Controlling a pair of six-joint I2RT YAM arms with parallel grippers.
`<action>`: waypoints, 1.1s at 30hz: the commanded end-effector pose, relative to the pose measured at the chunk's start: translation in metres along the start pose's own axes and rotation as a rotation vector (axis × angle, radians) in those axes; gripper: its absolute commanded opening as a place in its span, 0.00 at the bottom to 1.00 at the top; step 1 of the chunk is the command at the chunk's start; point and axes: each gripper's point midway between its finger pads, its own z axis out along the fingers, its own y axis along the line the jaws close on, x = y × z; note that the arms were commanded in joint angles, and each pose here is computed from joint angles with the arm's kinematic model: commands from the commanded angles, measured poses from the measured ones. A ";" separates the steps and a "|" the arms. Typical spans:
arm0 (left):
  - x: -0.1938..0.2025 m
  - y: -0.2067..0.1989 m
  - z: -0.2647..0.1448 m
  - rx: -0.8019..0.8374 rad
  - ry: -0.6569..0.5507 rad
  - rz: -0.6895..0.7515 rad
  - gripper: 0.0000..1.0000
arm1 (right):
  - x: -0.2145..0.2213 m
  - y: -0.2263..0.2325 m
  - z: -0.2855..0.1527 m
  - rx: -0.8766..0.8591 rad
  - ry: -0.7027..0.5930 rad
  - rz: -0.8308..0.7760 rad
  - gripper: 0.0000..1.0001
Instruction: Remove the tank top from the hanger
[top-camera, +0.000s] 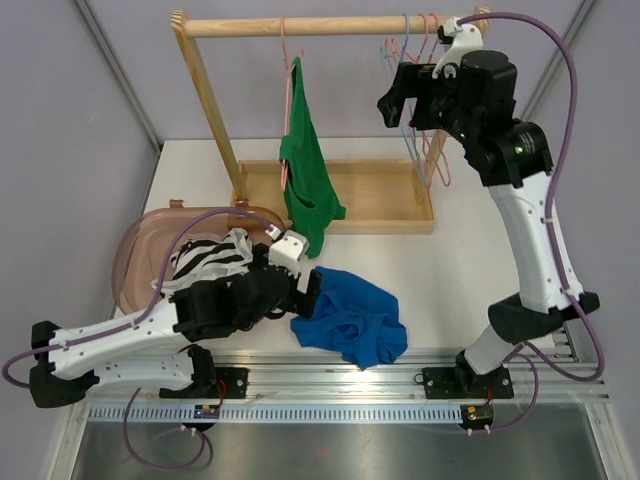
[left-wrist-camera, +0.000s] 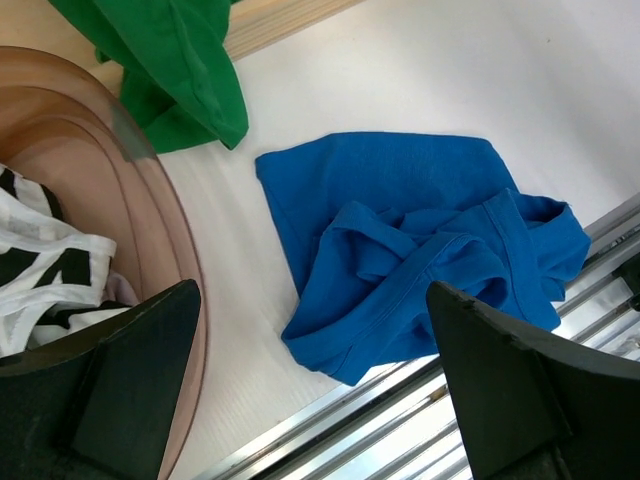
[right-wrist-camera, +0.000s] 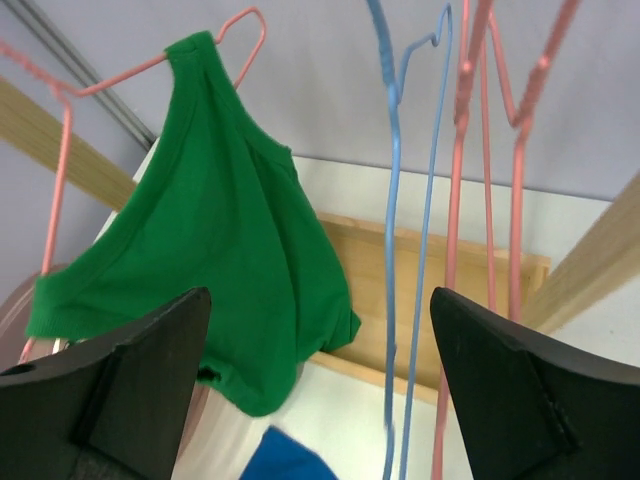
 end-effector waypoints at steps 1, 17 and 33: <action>-0.005 -0.031 0.028 0.066 -0.046 -0.029 0.99 | -0.027 0.016 -0.062 -0.101 -0.099 -0.003 0.99; 0.084 -0.117 0.121 0.236 0.251 0.044 0.99 | 0.038 0.012 -0.187 -0.200 -0.148 0.048 0.99; 0.191 -0.122 0.145 0.216 0.518 0.077 0.16 | 0.082 0.001 -0.192 -0.181 -0.070 0.029 1.00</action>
